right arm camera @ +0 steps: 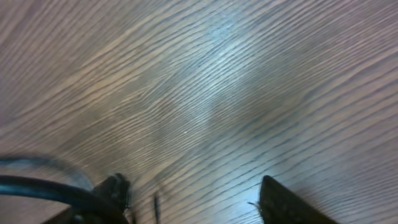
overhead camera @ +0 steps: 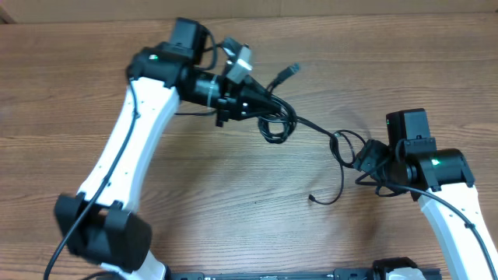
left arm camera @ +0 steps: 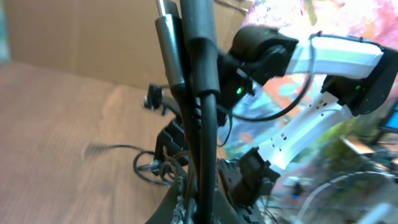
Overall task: Untangle cables
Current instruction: 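Swing the left gripper with the bundle far left, stretching thin cords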
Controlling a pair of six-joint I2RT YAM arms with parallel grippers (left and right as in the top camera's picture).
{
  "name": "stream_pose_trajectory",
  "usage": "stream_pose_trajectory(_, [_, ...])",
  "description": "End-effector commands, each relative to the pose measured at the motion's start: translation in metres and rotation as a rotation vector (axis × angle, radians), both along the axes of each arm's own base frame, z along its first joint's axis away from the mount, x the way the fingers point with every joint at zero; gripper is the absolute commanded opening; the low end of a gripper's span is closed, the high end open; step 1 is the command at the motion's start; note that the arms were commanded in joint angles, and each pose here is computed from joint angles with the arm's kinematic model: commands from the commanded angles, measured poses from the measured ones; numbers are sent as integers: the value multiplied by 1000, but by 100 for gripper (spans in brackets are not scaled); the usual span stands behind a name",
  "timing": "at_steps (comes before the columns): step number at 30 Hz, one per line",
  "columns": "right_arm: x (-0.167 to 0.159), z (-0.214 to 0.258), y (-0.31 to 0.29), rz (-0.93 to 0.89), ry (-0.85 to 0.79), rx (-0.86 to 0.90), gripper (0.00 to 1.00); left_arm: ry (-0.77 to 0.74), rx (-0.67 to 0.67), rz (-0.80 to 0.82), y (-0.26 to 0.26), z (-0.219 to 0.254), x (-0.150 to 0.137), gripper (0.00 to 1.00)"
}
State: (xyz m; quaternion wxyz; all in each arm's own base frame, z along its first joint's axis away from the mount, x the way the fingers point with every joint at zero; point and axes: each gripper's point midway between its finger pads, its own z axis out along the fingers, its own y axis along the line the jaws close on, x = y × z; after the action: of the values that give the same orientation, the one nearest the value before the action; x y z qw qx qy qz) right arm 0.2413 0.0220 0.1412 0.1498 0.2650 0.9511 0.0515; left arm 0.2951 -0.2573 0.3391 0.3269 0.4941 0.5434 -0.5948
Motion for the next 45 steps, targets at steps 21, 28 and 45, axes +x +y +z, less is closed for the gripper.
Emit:
stream_pose_trajectory(21, [0,-2,-20,-33,15,-108,100,-203,-115,202,80,89,-16,4])
stream_pose_trajectory(28, [-3,-10,-20,-32,32,-109,100,-146,-100,307,109,89,0,4])
stream_pose_trajectory(45, [-2,-10,-18,-29,26,-96,100,-44,-86,548,183,88,27,4])
